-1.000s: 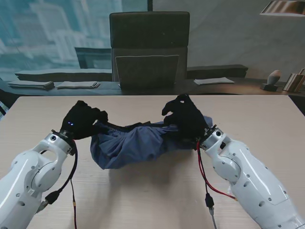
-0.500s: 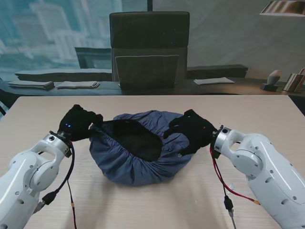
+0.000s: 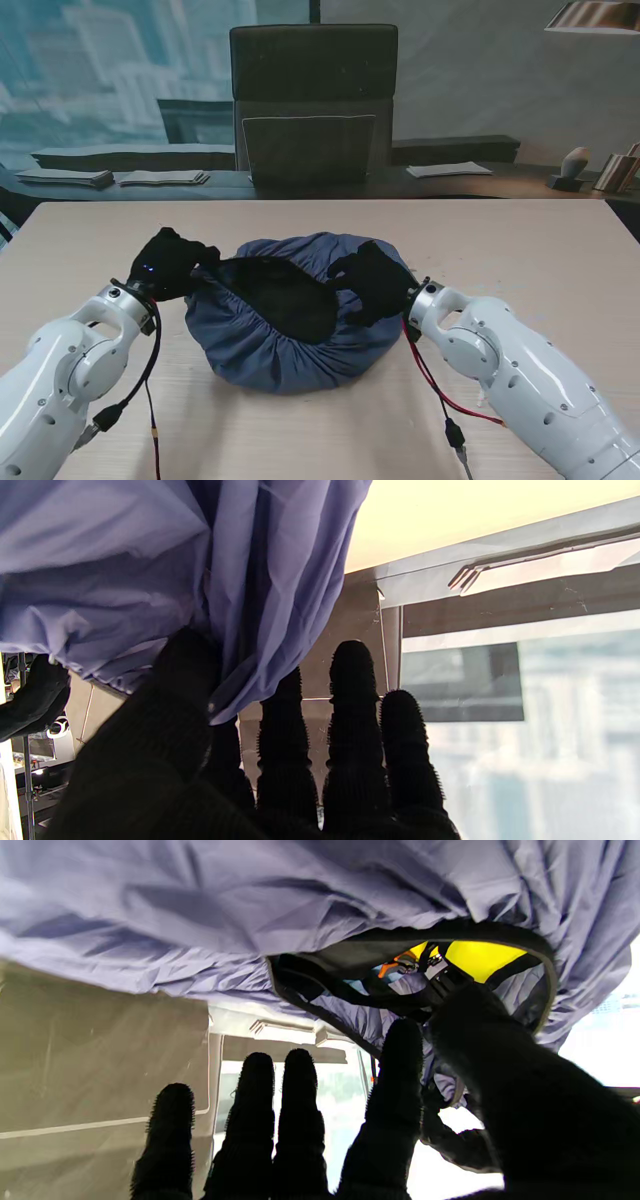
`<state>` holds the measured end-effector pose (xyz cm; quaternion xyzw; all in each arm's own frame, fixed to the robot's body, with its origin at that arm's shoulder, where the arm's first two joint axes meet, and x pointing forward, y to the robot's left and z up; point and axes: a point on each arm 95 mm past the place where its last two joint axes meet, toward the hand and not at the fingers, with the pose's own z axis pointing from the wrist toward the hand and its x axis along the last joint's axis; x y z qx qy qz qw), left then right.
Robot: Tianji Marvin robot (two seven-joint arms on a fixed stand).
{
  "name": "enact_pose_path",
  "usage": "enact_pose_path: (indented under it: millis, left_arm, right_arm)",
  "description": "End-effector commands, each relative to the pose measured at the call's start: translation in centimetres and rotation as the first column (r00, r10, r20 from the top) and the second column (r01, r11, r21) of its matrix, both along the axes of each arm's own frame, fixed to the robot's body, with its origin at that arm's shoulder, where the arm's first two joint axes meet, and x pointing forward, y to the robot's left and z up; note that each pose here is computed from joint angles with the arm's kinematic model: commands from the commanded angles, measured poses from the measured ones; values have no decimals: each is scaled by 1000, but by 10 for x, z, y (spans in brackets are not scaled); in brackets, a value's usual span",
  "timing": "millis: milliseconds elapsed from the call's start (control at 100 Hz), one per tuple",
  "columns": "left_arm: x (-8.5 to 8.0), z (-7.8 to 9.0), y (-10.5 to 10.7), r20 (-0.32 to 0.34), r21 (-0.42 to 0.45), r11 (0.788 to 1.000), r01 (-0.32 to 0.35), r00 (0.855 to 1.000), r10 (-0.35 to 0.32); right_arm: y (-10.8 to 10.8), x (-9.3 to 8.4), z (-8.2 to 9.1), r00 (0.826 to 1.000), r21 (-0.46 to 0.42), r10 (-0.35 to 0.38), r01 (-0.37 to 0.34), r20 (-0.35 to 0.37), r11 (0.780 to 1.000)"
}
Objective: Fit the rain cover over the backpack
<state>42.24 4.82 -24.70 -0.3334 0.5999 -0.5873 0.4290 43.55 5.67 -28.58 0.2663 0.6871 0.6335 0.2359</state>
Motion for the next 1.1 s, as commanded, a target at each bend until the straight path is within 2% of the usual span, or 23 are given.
enact_pose_path:
  millis: [0,60,140,390,470,580,690,800,880,1000,1090]
  left_arm:
    - [0,-3,-3,-18,-2,1000,5,1000,-5]
    - [0,-3,-3,-19,-3,1000,6,1000,-6]
    - [0,-3,-3,-21,-4,1000,7,1000,-7]
    - [-1,-3,-3,-24,5,1000,4,1000,-4]
    - [-1,-4,-3,-27,5,1000,1,1000,-1]
    - [-1,-5,-4,-30,0,1000,-4,1000,4]
    - [0,-5,-5,-33,0,1000,-1,999,1]
    - [0,-5,-5,-32,0,1000,3,999,-3]
    - [-1,-6,-4,-34,1,1000,1,999,-1]
    - [-2,-8,-3,-39,5,1000,-2,999,2]
    - [-2,-8,-3,-39,4,1000,-1,999,2]
  right_arm:
    - [11,1,-8,998,-54,8,-12,-63,998]
    - [16,7,-15,998,-122,13,-19,-54,992]
    - [17,14,-22,999,-215,-17,5,-52,977]
    - [5,23,-34,992,-347,-125,109,-23,932]
    - [1,25,-39,990,-362,-141,122,-26,924]
    - [-2,27,-47,987,-355,-155,128,-49,926]
    - [-1,28,-51,990,-344,-143,135,2,929]
    - [-3,28,-49,986,-314,-154,165,60,935]
    - [-7,30,-40,975,-226,-165,196,151,954]
    - [-15,31,-19,928,-27,-214,233,304,972]
    - [-19,29,0,890,152,-276,235,364,960]
